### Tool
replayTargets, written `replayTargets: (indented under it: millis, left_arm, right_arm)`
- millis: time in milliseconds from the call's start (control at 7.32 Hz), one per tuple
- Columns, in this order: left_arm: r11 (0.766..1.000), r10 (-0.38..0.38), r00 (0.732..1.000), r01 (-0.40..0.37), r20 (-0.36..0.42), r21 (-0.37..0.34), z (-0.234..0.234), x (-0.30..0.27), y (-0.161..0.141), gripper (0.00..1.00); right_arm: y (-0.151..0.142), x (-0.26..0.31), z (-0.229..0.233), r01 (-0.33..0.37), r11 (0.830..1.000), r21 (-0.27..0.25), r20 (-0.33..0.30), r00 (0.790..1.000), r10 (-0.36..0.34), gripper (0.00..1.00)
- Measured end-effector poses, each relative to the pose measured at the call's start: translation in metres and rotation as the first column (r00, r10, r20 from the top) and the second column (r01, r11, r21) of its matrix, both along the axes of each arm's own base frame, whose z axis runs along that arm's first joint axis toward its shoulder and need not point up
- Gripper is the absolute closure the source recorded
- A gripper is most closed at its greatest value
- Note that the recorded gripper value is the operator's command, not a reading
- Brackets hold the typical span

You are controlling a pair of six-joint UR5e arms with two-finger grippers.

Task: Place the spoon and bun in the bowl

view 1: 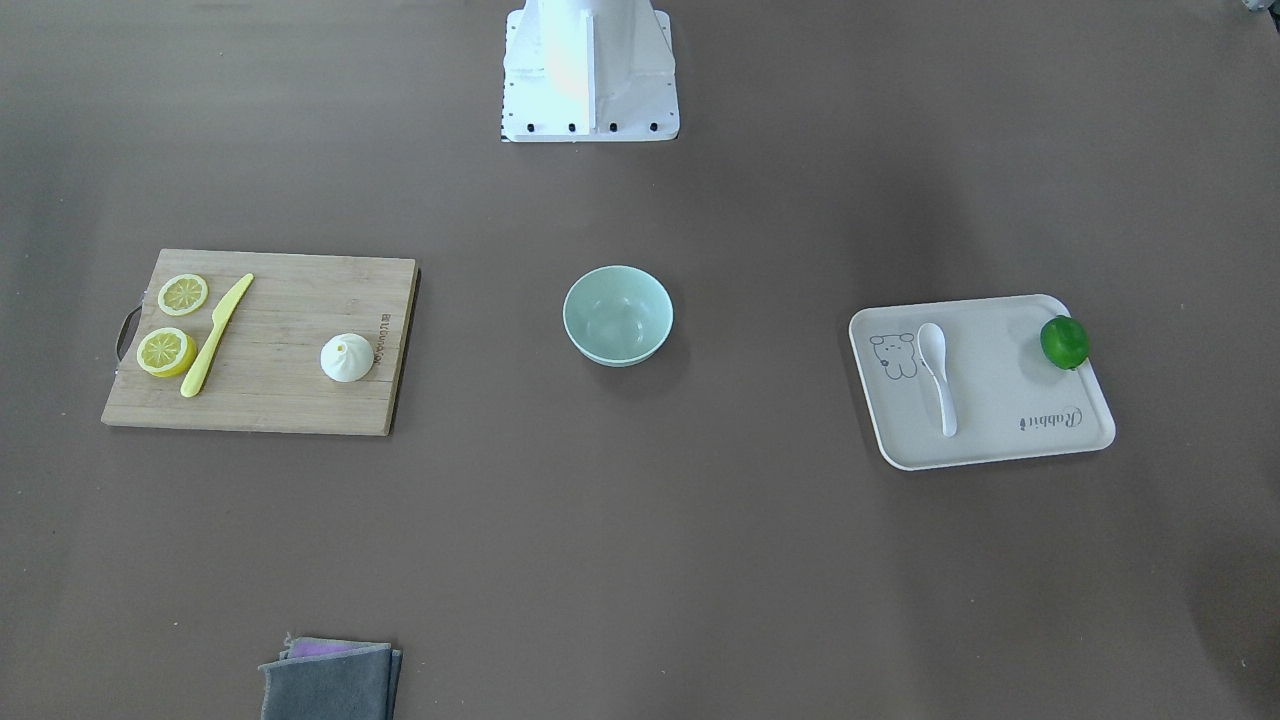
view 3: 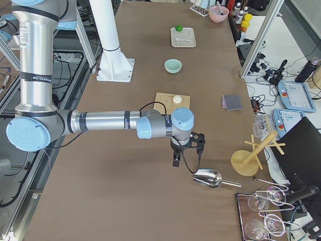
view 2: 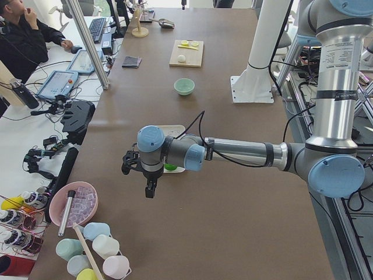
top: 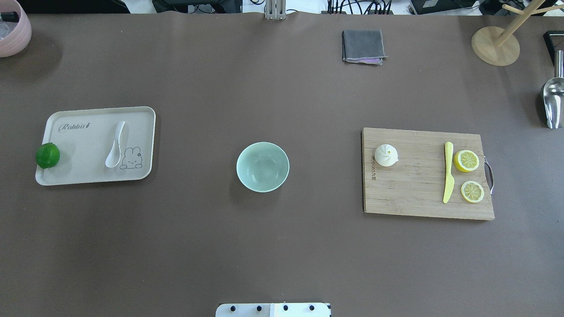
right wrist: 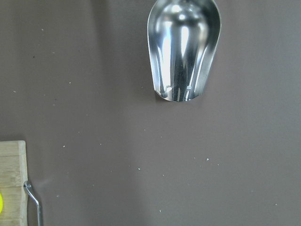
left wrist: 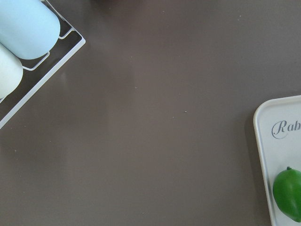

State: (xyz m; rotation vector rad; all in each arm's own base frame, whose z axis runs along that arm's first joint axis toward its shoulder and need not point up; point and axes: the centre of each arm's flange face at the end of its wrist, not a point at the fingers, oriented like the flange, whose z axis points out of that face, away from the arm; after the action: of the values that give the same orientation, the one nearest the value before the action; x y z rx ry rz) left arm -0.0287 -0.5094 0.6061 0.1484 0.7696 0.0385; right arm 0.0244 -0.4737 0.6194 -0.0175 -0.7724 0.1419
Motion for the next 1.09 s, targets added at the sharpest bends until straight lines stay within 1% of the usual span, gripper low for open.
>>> replayTargets:
  millis: [137, 273, 410, 547, 683, 820, 957, 1094]
  left_arm:
    - [1.0, 0.002, 1.0, -0.002, -0.004, 0.026, -0.014, 0.002, -0.006, 0.02]
    - [0.998, 0.006, 1.0, -0.006, -0.008, 0.064, -0.034, 0.006, -0.015, 0.02]
    - [0.994, 0.016, 1.0, -0.015, -0.014, 0.105, -0.061, 0.017, -0.027, 0.02]
    - [0.99, 0.032, 0.999, -0.028, -0.03, 0.14, -0.091, 0.042, -0.039, 0.02]
    - [0.991, 0.028, 0.998, -0.02, -0.059, 0.134, -0.114, 0.073, -0.046, 0.02]
    - [0.996, 0.007, 0.995, 0.001, -0.095, 0.087, -0.134, 0.111, -0.052, 0.02]
    - [0.998, 0.01, 0.992, -0.002, -0.122, 0.065, -0.148, 0.151, -0.053, 0.02]
    - [0.995, 0.026, 0.99, -0.012, -0.138, 0.101, -0.154, 0.181, -0.051, 0.02]
  right_arm:
    - [-0.004, -0.001, -0.005, 0.0, 1.0, 0.011, 0.003, 1.0, 0.0, 0.0]
    - [-0.014, -0.005, -0.015, 0.006, 0.999, 0.032, 0.005, 1.0, -0.007, 0.0]
    - [-0.028, -0.013, -0.029, 0.019, 0.998, 0.062, 0.006, 1.0, -0.02, 0.0]
    - [-0.038, -0.02, -0.042, 0.031, 0.996, 0.087, 0.012, 0.999, -0.032, 0.0]
    - [-0.046, -0.028, -0.054, 0.043, 0.993, 0.108, 0.026, 0.999, -0.046, 0.0]
    - [-0.052, -0.036, -0.065, 0.057, 0.99, 0.127, 0.041, 0.997, -0.062, 0.0]
    - [-0.056, -0.044, -0.073, 0.069, 0.987, 0.148, 0.05, 0.996, -0.077, 0.0]
    - [-0.058, -0.051, -0.077, 0.081, 0.982, 0.17, 0.054, 0.994, -0.091, 0.0]
